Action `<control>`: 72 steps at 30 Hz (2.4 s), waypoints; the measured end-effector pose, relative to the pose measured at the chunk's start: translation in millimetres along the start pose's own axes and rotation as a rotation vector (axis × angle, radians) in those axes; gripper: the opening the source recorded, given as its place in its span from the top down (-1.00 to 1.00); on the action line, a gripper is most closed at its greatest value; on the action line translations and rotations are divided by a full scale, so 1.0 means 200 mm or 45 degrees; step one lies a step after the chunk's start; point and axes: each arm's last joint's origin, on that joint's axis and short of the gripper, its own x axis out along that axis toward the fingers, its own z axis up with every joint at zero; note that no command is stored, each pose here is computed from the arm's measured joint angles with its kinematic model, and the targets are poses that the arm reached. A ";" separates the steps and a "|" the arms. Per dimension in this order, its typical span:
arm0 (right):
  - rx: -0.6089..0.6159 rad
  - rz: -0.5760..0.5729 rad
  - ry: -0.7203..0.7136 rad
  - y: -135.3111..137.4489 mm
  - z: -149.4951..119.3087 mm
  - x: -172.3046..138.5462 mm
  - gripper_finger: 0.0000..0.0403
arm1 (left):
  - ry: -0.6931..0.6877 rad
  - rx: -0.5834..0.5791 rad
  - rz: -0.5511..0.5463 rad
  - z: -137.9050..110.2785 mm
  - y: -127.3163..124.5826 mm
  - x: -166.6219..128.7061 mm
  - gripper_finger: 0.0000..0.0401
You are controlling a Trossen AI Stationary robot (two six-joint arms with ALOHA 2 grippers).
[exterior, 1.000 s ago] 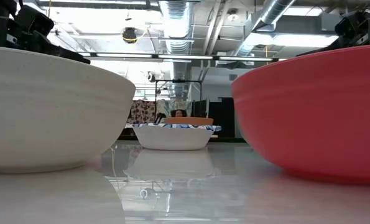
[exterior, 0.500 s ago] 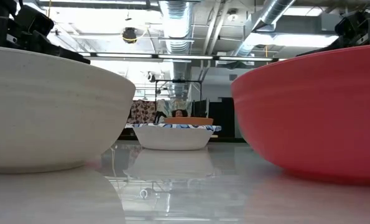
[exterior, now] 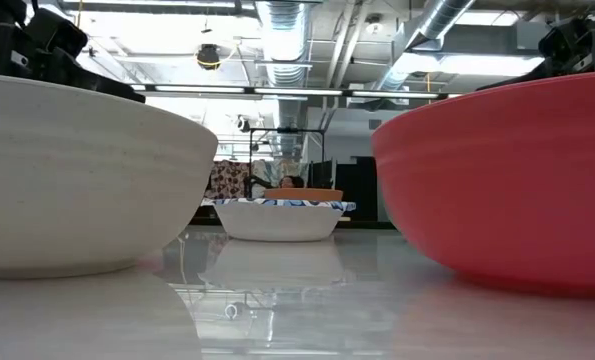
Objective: Nest bowls inside each other
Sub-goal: Stack the bottom right white patterned plate on top of the top right white patterned plate
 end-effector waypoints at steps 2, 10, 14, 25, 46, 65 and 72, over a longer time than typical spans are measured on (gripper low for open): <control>0.005 0.002 -0.024 0.00 0.01 0.00 0.88 | -0.004 -0.074 -0.001 0.00 0.00 0.00 0.35; 0.213 0.006 -0.037 0.00 0.01 0.00 0.88 | -0.024 -0.160 0.041 0.01 0.00 0.00 0.35; 0.319 0.009 -0.042 0.00 0.02 0.00 0.88 | -0.058 -0.297 0.161 0.02 0.02 0.00 0.35; 0.497 0.021 -0.130 0.00 0.05 0.00 0.88 | -0.113 -0.393 0.150 0.13 0.02 -0.02 0.21; 0.353 0.006 0.132 0.02 0.52 0.01 0.31 | -0.033 -0.332 0.087 0.45 0.02 -0.14 -0.23; 1.234 0.283 1.276 0.30 0.43 0.21 0.24 | 0.024 -0.288 0.026 0.47 0.01 -0.13 -0.23; 1.126 0.337 1.524 0.44 0.32 0.25 0.22 | 0.023 -0.271 0.027 0.47 0.01 -0.13 -0.23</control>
